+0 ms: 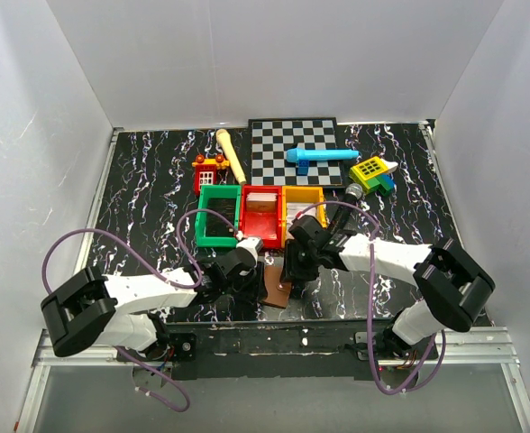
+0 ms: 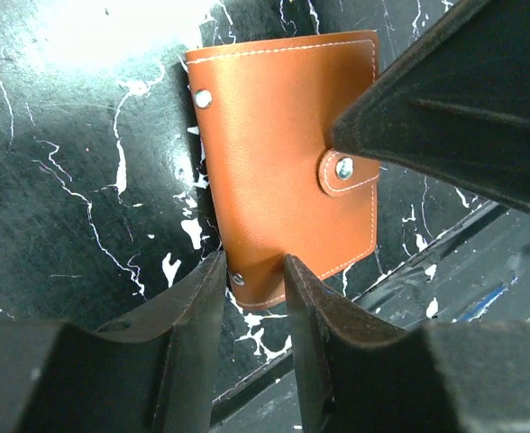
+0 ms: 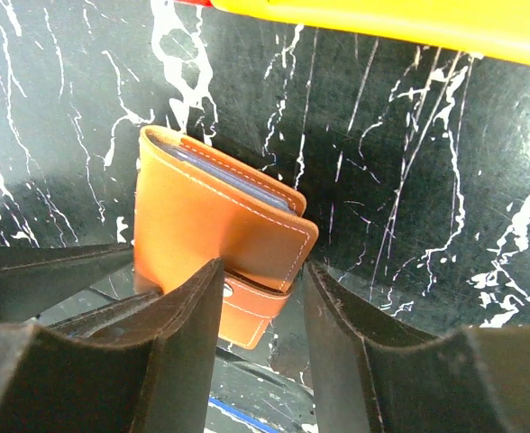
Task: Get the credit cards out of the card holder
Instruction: Pick up the card holder from the center of the board.
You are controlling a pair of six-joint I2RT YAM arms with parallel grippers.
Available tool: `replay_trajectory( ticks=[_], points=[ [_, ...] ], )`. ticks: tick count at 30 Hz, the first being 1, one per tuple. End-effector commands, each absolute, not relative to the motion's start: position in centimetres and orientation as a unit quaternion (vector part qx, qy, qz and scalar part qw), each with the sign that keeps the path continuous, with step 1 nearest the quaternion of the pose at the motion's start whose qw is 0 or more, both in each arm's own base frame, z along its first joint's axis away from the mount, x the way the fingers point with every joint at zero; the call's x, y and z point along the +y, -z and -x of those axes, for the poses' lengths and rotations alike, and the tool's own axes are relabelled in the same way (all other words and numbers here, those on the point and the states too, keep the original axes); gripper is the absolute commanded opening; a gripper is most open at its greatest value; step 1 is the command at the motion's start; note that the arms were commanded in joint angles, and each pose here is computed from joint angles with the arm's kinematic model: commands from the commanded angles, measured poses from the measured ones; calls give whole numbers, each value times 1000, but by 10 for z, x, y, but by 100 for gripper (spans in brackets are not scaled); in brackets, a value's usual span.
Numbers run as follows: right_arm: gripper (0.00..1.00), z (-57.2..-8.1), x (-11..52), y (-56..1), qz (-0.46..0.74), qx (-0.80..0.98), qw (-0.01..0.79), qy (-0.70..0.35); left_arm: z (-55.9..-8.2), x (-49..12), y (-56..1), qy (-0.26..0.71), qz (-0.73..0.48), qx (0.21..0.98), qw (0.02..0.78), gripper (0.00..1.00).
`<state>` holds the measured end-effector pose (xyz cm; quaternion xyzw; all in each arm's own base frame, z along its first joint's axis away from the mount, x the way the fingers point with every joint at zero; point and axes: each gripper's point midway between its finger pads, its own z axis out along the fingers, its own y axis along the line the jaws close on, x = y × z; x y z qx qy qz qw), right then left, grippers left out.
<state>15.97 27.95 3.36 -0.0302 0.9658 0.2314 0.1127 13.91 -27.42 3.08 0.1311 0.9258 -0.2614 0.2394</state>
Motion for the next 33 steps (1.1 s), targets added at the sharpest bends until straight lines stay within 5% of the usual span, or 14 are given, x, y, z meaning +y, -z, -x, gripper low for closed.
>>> replay_trajectory(
  ticks=[1,20,33],
  points=[
    [47,-169,284,-44,56,964,125,-227,-139,-277,-44,286,-125,915,255,31],
    [58,-168,266,-40,35,970,129,-203,-149,-268,-43,256,-104,922,272,39],
    [54,-171,284,-32,7,955,117,-273,-144,-268,-27,239,-109,933,245,29]
  ],
)
